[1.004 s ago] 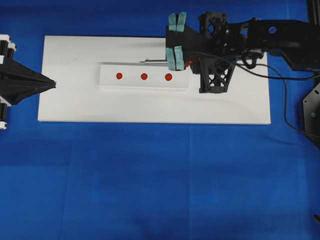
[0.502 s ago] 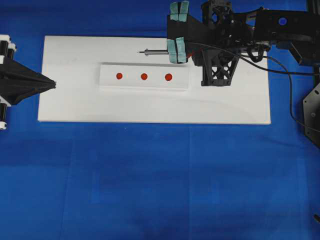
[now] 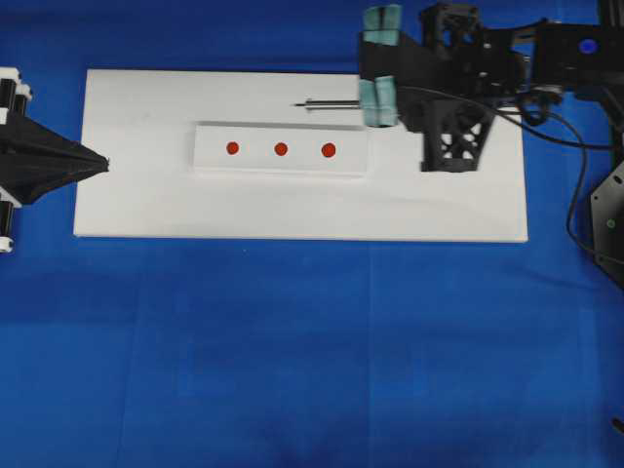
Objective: Touch the tip of the soldering iron to the mark.
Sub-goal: 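Raise the iron and shift it right above the strip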
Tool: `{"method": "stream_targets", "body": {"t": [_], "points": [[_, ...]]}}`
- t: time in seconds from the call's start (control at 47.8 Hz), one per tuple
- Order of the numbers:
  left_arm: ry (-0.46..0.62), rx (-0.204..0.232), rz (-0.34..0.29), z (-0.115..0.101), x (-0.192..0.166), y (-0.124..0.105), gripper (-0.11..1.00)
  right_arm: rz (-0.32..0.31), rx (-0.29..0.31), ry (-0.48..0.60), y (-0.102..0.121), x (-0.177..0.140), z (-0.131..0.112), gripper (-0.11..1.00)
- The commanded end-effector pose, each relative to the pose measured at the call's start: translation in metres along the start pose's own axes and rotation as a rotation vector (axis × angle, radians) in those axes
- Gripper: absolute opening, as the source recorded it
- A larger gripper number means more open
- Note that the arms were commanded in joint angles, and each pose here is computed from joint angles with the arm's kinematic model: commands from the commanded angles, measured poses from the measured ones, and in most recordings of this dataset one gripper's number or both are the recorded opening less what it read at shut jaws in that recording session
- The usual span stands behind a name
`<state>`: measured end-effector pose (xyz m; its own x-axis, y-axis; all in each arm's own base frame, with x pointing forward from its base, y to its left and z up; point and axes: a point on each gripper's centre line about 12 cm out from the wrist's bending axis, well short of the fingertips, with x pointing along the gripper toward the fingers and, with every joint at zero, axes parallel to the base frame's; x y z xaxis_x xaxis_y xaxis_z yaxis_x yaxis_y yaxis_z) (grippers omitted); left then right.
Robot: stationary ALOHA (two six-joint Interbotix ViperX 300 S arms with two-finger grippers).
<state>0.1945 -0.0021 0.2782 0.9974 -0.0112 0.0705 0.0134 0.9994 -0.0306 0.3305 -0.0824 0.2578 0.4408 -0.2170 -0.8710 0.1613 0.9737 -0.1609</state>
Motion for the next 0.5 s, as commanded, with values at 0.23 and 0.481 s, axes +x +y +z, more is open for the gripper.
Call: {"method": "stream_targets", "body": {"t": [0.23,0.481], "points": [[-0.014,0.001,-0.002,0.004,0.002,0.0,0.02,-0.014,0.017,-0.043,-0.005,-0.03,-0.03,0.07],[-0.014,0.001,-0.002,0.004,0.001,0.0,0.02,-0.013,0.017,-0.037,-0.004,-0.034,-0.038,0.06]]}}
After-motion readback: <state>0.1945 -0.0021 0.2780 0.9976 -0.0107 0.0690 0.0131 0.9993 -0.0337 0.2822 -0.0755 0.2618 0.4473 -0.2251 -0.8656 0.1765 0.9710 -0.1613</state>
